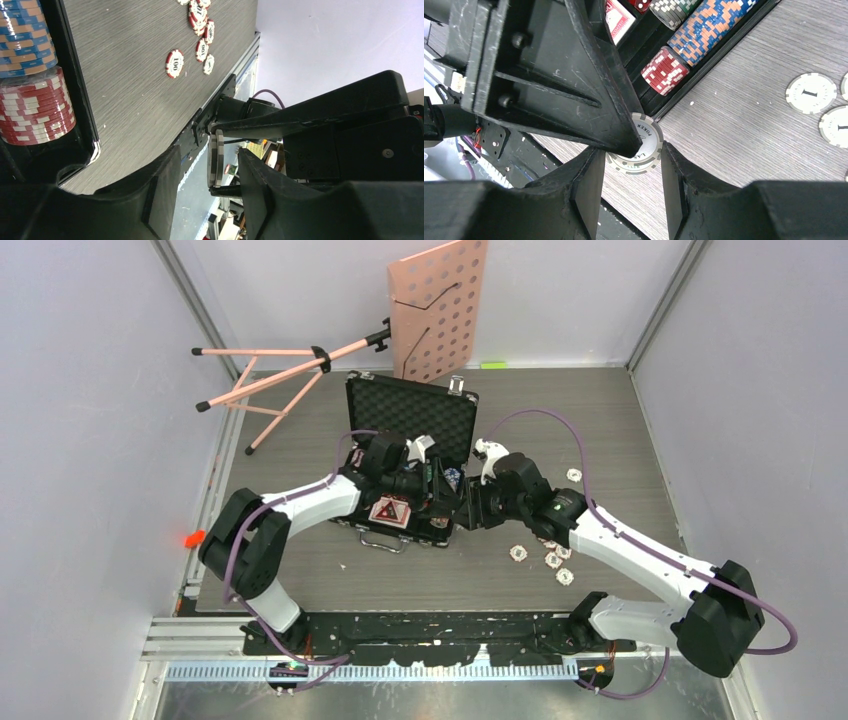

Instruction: Pack up texas hold em set

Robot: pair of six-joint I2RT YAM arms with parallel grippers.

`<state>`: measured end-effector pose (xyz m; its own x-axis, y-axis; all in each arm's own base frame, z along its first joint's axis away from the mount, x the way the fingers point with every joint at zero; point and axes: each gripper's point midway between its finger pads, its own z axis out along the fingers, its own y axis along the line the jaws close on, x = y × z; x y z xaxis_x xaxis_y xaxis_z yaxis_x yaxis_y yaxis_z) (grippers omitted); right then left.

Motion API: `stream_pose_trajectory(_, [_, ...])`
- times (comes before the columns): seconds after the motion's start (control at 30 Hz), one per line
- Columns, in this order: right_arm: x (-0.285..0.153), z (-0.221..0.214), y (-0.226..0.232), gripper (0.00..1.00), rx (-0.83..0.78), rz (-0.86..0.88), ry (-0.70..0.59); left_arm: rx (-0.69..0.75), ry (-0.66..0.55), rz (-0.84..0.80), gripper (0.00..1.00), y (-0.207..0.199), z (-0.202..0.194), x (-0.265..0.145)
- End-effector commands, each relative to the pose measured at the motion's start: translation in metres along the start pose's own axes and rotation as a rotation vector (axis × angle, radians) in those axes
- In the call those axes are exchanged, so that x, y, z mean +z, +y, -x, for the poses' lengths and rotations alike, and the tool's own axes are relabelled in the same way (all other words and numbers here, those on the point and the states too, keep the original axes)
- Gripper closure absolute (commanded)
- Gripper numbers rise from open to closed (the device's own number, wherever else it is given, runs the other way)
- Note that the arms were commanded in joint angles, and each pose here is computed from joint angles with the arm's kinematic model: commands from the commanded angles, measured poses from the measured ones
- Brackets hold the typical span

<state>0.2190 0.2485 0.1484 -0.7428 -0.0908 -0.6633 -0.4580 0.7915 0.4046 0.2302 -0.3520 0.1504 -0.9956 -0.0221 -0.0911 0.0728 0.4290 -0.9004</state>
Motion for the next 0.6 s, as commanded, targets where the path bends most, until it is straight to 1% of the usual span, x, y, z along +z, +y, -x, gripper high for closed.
stream_pose_trajectory(0.0, [-0.0055, 0.0318, 0.0192, 0.86, -0.033, 0.058, -0.096, 0.023, 0.024, -0.046, 0.56, -0.0131, -0.0019, 0.0014])
stream_pose_trajectory(0.07, [-0.0055, 0.0324, 0.02, 0.86, -0.032, 0.063, -0.098, 0.02, 0.032, -0.047, 0.6, -0.0123, -0.0035, 0.0021])
stream_pose_trajectory(0.23, [-0.0028, 0.0323, 0.0228, 0.86, -0.024, 0.077, -0.095, 0.024, 0.047, -0.053, 0.62, -0.0133, -0.0076, 0.0047])
stream_pose_trajectory(0.27, [-0.0026, 0.0326, 0.0229, 0.86, -0.023, 0.077, -0.096, 0.026, 0.049, -0.055, 0.64, -0.0136, -0.0081, 0.0052])
stream_pose_trajectory(0.33, [-0.0019, 0.034, 0.023, 0.86, -0.02, 0.077, -0.101, 0.027, 0.052, -0.057, 0.74, -0.0134, -0.0086, 0.0062])
stream_pose_trajectory(0.4, [-0.0014, 0.0342, 0.0232, 0.86, -0.017, 0.078, -0.102, 0.028, 0.057, -0.064, 0.92, -0.0128, -0.0089, 0.0073])
stream_pose_trajectory(0.43, [-0.001, 0.0343, 0.023, 0.84, -0.016, 0.077, -0.102, 0.031, 0.06, -0.071, 0.99, -0.0133, -0.009, 0.0077])
stream_pose_trajectory(0.47, [-0.0006, 0.034, 0.023, 0.81, -0.017, 0.077, -0.101, 0.035, 0.064, -0.078, 1.0, -0.0135, -0.0099, 0.0084])
stream_pose_trajectory(0.5, [-0.0001, 0.0333, 0.0222, 0.63, -0.014, 0.072, -0.098, 0.046, 0.065, -0.083, 1.0, -0.0135, -0.0104, 0.0083])
stream_pose_trajectory(0.53, [0.0003, 0.0326, 0.0208, 0.51, -0.012, 0.065, -0.096, 0.06, 0.061, -0.083, 1.0, -0.0131, -0.0107, 0.0072])
stream_pose_trajectory(0.57, [0.0005, 0.0302, 0.0186, 0.34, -0.008, 0.055, -0.086, 0.085, 0.046, -0.076, 1.0, -0.0133, -0.0106, 0.0043])
